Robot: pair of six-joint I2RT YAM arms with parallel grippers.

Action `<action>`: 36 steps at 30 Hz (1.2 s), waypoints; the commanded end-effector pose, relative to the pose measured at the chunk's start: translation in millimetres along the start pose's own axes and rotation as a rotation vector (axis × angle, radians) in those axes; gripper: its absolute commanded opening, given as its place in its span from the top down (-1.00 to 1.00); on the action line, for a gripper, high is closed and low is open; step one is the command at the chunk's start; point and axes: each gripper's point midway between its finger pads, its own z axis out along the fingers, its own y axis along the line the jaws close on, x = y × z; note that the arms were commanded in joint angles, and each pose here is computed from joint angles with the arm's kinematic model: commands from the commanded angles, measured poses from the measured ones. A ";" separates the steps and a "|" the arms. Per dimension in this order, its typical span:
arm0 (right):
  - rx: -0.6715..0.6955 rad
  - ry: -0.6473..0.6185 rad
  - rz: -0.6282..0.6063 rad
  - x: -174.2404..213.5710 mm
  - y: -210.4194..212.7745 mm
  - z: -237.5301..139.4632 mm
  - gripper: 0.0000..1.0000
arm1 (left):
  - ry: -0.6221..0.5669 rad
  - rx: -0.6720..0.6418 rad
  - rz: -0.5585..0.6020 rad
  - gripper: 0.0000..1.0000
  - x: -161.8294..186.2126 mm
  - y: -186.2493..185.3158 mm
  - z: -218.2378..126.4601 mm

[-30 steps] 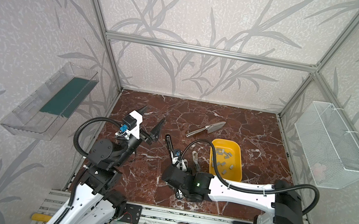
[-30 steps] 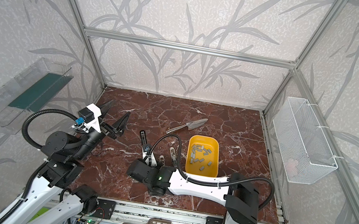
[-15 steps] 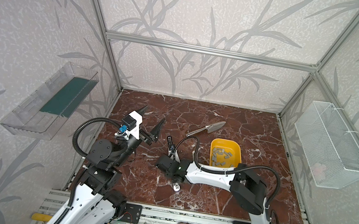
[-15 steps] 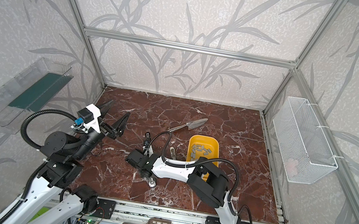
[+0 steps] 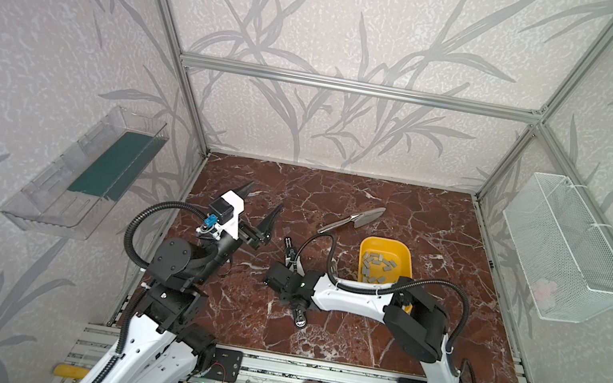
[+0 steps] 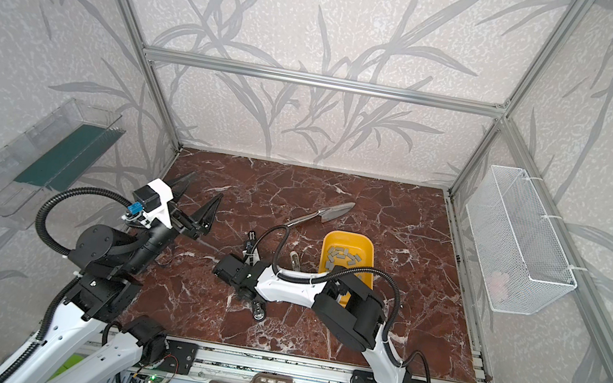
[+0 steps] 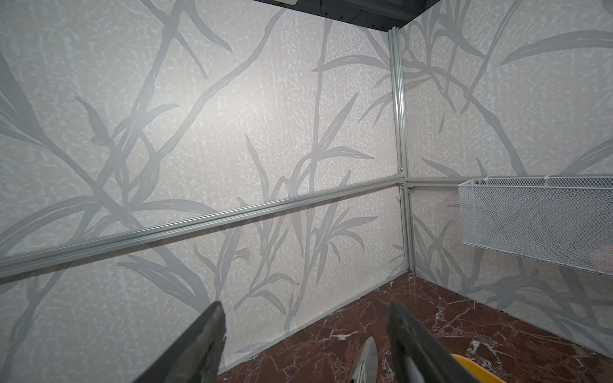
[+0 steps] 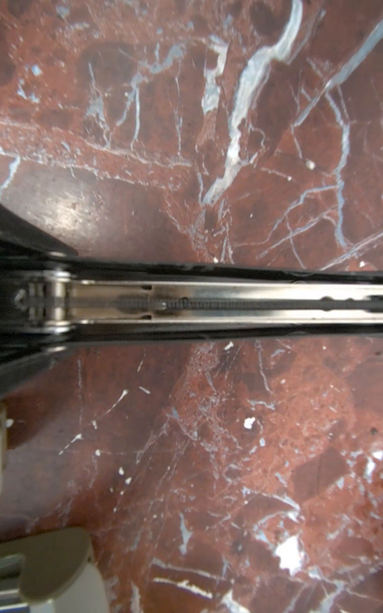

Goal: Load the staples into the stapler
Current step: 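Set the opened black stapler flat on the table with the right gripper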

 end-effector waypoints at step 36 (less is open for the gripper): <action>-0.135 -0.256 -0.054 -90.9 -25.0 -173.7 -0.50 | 0.231 -0.401 -0.562 -0.98 25.4 54.4 -27.8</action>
